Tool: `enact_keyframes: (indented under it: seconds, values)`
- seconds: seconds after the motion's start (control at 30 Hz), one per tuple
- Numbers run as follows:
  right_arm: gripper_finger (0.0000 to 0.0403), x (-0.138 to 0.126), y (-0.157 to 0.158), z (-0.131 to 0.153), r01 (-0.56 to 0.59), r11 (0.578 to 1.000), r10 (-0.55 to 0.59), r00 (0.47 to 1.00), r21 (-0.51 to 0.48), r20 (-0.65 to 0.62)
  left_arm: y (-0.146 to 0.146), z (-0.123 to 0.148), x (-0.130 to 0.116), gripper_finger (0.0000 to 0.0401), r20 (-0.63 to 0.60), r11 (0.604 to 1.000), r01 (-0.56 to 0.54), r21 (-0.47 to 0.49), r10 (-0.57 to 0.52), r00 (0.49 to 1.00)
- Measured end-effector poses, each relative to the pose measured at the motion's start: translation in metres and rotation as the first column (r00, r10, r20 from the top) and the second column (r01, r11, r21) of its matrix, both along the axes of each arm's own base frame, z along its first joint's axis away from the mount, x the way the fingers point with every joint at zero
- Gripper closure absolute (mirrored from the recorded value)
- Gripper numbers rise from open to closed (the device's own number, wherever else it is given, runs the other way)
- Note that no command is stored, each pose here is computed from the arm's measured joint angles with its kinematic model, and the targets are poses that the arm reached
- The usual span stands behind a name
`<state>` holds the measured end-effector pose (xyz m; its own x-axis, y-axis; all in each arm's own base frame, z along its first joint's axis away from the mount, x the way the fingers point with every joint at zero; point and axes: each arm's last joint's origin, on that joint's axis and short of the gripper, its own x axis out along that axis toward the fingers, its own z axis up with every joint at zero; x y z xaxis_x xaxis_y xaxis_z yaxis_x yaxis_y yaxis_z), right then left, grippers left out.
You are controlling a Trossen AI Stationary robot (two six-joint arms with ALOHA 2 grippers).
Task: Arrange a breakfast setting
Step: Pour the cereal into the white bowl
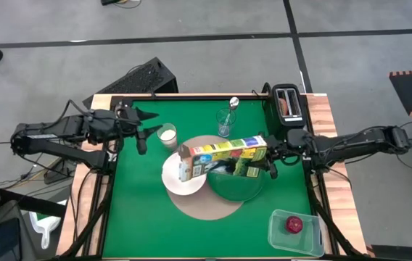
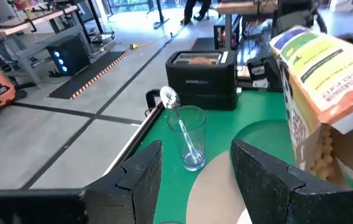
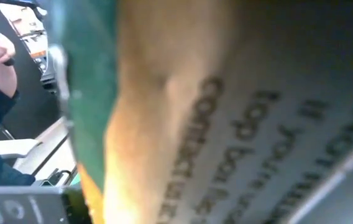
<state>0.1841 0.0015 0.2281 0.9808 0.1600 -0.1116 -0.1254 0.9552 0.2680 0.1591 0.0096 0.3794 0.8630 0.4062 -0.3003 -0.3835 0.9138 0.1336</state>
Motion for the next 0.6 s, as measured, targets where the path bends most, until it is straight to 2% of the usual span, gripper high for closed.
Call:
enact_keyframes:
  seconds: [0.6]
  values:
    - [0.0155, 0.002, -0.001, 0.009, 0.007, 1.000, -0.007, 0.996, 0.004, -0.087, 0.000, 0.000, 0.000, 0.0221, 0.000, 1.000, 0.003, 0.008, -0.003, 1.000]
